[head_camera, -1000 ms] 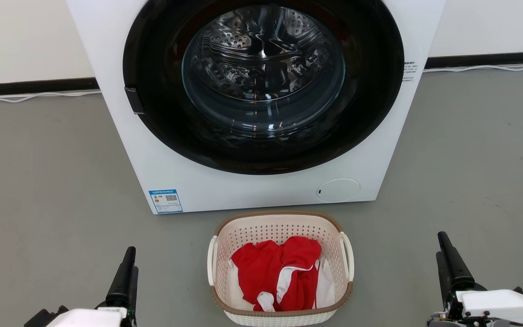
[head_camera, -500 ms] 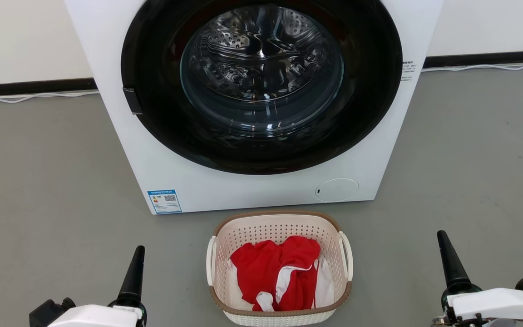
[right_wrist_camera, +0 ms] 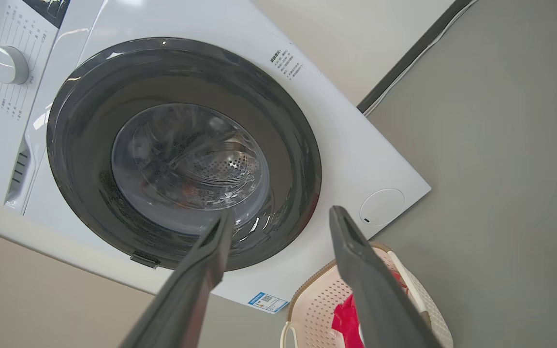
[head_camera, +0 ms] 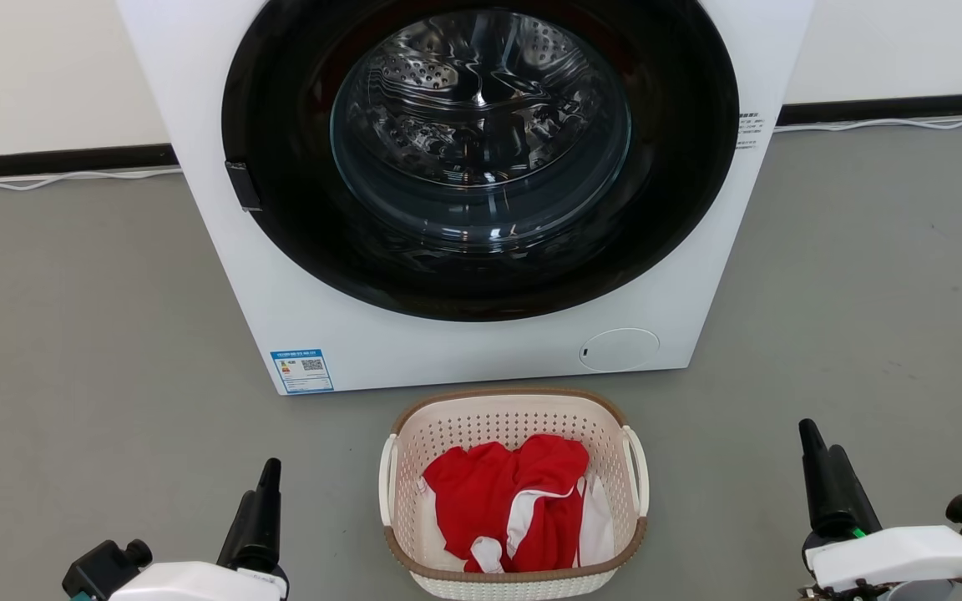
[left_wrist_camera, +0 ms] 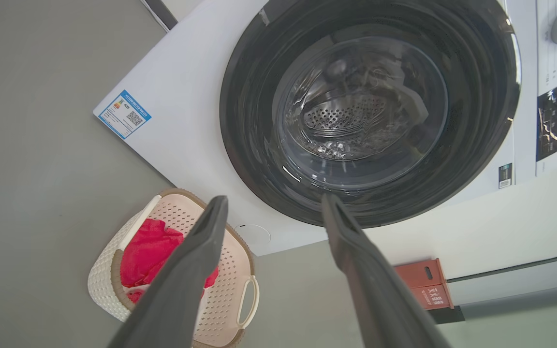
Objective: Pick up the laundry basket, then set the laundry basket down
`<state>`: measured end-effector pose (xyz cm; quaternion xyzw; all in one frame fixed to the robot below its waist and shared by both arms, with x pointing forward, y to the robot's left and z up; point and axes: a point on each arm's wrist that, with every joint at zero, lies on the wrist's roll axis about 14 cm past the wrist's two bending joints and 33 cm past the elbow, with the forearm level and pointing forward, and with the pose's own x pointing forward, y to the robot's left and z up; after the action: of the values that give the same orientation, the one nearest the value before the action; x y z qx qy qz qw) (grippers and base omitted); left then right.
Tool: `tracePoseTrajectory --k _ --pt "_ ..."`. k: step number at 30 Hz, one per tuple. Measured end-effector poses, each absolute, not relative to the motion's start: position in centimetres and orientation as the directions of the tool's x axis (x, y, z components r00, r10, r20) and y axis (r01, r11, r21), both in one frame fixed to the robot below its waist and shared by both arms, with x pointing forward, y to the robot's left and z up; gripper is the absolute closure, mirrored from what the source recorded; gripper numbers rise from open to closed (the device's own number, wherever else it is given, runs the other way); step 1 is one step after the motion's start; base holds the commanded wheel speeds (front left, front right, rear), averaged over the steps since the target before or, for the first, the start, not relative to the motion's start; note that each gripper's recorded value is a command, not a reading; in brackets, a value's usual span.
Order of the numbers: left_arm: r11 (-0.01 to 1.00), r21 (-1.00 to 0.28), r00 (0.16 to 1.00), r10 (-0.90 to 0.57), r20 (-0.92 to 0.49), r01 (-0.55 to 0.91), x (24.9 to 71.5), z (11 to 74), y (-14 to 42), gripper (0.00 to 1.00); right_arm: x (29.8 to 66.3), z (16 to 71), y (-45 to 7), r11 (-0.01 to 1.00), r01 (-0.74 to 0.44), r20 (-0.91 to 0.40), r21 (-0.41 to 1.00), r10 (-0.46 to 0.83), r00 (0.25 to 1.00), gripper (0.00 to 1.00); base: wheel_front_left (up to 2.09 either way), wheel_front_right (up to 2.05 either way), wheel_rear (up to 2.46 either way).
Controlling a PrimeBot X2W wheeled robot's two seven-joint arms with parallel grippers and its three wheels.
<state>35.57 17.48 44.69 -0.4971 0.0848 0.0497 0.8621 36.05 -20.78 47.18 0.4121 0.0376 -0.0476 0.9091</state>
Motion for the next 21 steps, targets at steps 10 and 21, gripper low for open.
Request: tracePoseTrajectory --k 10,21 --pt "0.613 -0.777 0.984 -0.002 -0.178 -0.140 35.64 45.00 17.24 0.00 36.06 47.51 -20.52 0.765 0.090 -0.090 0.638 -0.042 0.995 0.00 0.00 0.00 0.00" --pt "0.714 -0.692 0.987 -0.007 -0.161 -0.108 35.64 45.26 16.86 0.00 35.97 47.71 -20.54 0.856 0.065 -0.077 0.513 -0.030 0.997 0.00 0.00 0.00 0.00"
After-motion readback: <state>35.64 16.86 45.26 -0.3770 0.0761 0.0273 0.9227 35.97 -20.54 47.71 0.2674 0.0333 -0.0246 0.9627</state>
